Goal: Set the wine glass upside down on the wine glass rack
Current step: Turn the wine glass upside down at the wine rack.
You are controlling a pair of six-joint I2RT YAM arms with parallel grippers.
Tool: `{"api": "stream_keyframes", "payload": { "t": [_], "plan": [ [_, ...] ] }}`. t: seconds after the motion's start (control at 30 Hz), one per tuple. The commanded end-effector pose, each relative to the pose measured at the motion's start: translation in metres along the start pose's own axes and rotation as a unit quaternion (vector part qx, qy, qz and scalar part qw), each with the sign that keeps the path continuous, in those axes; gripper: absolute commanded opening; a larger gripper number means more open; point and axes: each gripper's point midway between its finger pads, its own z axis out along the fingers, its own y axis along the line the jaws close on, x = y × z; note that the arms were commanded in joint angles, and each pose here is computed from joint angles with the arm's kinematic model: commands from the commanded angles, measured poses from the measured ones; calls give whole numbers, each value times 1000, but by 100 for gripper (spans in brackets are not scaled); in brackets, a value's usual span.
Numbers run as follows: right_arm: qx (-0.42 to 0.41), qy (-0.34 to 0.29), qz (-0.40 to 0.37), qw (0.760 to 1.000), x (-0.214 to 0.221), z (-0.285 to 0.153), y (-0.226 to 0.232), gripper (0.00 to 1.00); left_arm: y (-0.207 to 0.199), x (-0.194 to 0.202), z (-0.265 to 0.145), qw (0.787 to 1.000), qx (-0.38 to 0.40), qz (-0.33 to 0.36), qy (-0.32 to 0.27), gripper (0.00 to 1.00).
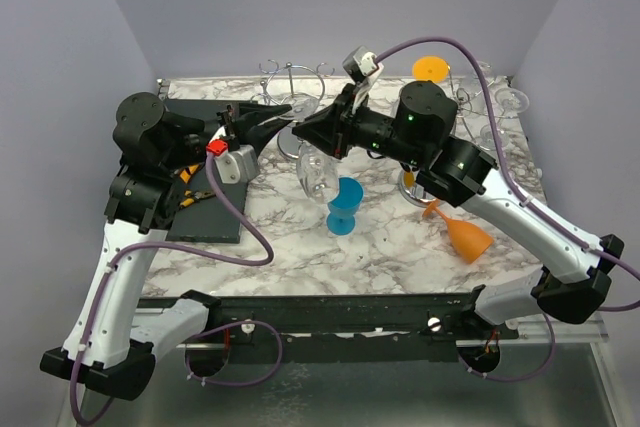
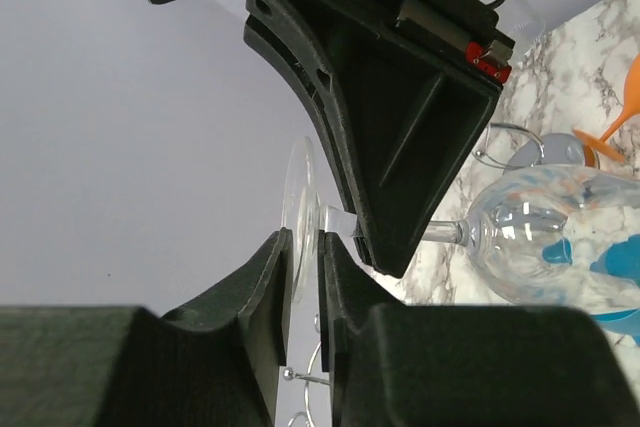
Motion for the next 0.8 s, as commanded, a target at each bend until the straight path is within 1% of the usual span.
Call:
{"api": "stream_keyframes", "payload": {
  "t": [0.0,0.1,0.17,0.2,0.23,0.3,0.33,0.37,0.5,0.6,0.67,0.73,0.77],
  "plan": [
    [-35,-41,-7,999,-28,1,18,0,-11,-7,5,999,24,6,-25,18],
    [-41,-39,-5,998,-26,3,20,0,-10,-7,9,999,25,13,-27,16],
    [-45,-37,-5,998,-24,4,22,0,-10,-4,12,999,26,21,-26,10],
    [-46,-34,-5,998,-23,3,23,0,-12,-2,14,999,28,28,-25,5],
    [-46,-33,-5,998,-22,2,23,5,-13,0,15,998,29,43,-24,0],
    [-42,-28,-6,999,-21,-2,23,20,-17,5,17,997,31,71,-22,0],
    [-37,-26,-7,999,-21,-6,21,25,-18,5,18,995,33,87,-23,0],
    [-30,-25,-8,999,-21,-10,20,32,-18,6,19,994,34,97,-23,0],
    [2,-26,-11,1000,-21,-36,13,52,-10,3,22,993,28,109,-23,0],
    [23,-8,-10,1000,-14,-52,9,62,-4,-1,25,991,24,127,-26,0],
    [39,22,-9,999,-3,-63,5,69,0,-1,27,990,20,136,-25,0],
    [59,51,-7,997,6,-79,1,74,4,0,29,990,14,142,-21,0],
    [73,54,-6,996,3,-88,-2,75,5,0,29,989,13,143,-20,0]
  ]
}}
